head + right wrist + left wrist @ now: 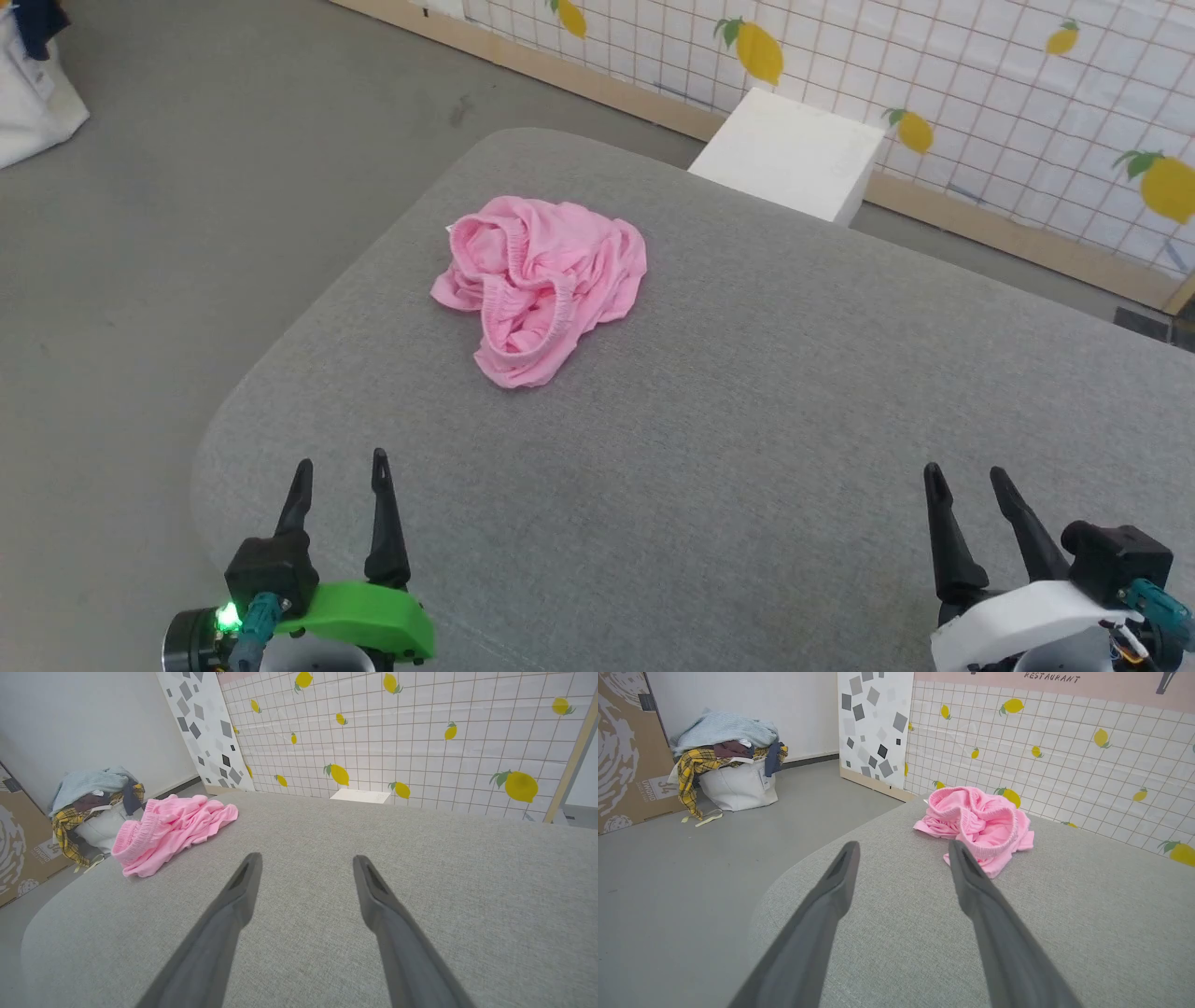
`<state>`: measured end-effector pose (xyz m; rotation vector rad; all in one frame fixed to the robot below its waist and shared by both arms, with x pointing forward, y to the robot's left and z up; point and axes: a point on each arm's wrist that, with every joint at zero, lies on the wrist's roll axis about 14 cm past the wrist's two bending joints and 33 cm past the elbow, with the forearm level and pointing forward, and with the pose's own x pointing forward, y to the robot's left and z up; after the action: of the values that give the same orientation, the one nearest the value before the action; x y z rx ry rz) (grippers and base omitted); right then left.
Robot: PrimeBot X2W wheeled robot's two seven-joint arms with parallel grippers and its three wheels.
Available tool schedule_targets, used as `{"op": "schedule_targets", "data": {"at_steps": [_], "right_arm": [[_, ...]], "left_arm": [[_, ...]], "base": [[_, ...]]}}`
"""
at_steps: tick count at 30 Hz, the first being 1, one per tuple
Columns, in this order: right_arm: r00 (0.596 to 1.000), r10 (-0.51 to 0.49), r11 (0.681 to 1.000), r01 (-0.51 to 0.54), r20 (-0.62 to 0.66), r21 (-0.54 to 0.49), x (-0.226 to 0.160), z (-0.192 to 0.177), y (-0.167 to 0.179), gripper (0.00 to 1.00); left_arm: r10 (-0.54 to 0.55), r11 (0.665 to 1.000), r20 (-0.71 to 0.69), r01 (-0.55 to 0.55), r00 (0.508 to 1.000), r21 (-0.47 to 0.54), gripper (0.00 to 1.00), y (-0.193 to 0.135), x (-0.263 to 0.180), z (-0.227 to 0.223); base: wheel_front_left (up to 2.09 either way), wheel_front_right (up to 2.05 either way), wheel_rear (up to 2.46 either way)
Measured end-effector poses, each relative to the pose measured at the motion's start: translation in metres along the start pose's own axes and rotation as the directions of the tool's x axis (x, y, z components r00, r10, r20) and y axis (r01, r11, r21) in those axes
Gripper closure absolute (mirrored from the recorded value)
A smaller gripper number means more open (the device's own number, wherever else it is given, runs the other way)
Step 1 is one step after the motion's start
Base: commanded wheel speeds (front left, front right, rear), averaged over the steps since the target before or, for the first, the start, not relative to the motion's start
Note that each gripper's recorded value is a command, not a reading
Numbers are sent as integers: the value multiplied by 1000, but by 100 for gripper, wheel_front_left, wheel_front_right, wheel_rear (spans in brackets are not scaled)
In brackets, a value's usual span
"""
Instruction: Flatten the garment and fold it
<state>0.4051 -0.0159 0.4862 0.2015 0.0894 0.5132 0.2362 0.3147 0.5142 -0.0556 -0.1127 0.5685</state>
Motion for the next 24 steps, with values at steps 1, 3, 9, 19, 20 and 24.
{"op": "schedule_targets", "data": {"at_steps": [1, 3, 9, 19, 20, 24], "right_arm": [[1000, 3, 1000, -3, -1, 2, 0, -1, 1, 0], [1000, 7, 1000, -7, -3, 4, 1, -2, 2, 0], [1000, 9, 1000, -9, -11, 11, 0, -4, 3, 0], [1000, -13, 1000, 13, -6, 13, -4, -3, -3, 0], [1000, -15, 1000, 15, -5, 13, -4, -3, -4, 0], [1000, -26, 1000, 26, -13, 16, -4, -5, -9, 0]], "left_arm": [[5, 1000, 2, -5, 1000, 0, 0, 2, -1, 0], [15, 1000, 7, -15, 1000, -2, 0, 5, -2, 1], [28, 1000, 2, -28, 1000, -7, 0, 9, -6, -1], [7, 1000, -14, -8, 1000, -17, 0, 2, -4, -6], [0, 1000, -20, 0, 1000, -21, 0, 0, -3, -8], [-68, 996, -24, 66, 997, -52, 0, -17, 19, -4]], "base": [[0, 0, 0], [0, 0, 0], [0, 0, 0], [0, 0, 0], [0, 0, 0], [0, 0, 0]]}}
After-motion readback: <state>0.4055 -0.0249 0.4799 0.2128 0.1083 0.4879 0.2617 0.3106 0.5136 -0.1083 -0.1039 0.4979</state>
